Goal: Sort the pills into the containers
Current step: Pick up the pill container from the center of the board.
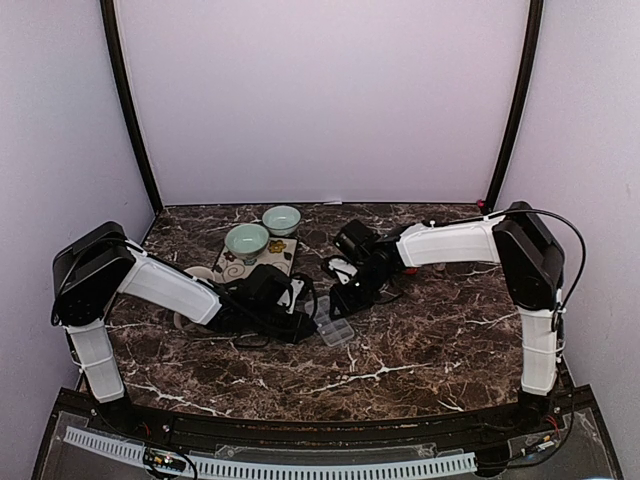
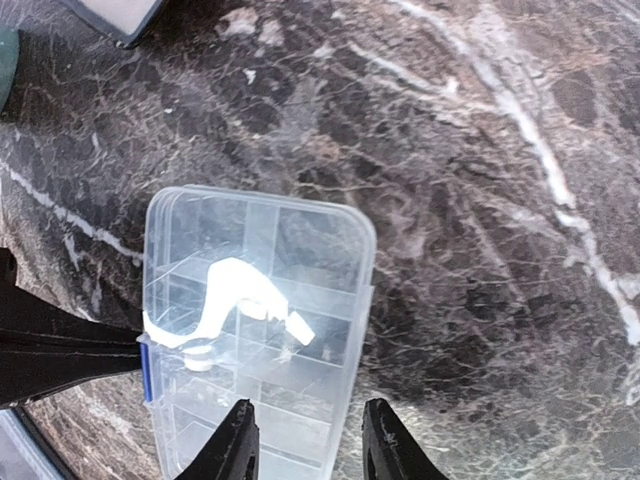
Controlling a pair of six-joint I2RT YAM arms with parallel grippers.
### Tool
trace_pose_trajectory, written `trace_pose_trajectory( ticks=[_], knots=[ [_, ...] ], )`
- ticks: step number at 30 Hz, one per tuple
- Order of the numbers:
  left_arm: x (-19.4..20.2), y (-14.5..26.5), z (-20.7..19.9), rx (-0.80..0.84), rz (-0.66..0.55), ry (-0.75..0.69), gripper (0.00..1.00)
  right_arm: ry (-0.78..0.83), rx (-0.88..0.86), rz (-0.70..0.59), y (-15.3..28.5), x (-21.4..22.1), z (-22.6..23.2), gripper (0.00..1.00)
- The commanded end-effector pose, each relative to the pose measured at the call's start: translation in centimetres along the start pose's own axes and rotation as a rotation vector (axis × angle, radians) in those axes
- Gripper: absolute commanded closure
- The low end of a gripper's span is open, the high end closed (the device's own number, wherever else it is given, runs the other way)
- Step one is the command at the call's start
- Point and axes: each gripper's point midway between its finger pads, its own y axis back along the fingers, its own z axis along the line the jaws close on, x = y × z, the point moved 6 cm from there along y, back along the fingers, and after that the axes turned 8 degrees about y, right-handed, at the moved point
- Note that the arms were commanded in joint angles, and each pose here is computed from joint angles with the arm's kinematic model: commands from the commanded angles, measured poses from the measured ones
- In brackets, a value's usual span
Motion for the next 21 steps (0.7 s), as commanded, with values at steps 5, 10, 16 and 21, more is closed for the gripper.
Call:
trace_pose_trajectory(
  ticks=[5, 10, 16, 21],
  knots=[
    [0.8, -0.9, 1.1, -0.047, 0.050, 0.001, 1.00, -0.038, -0.123, 0.153, -2.8, 3.4, 0.3, 0.70],
    [0.7, -1.4, 1.0, -0.040, 0.054, 0.002, 1.00, -0.057, -0.190, 0.188, -3.4, 4.3, 0.8, 0.74],
    [0.8, -2.0, 1.0, -0.032, 0.066, 0.011, 1.00, -0.080, -0.249, 0.215, -3.7, 4.7, 1.4, 0.77],
    [0.8, -2.5, 1.0, -0.033, 0.076, 0.013, 1.00, -0.084, -0.277, 0.236, -3.9, 4.9, 1.8, 0.80]
  ],
)
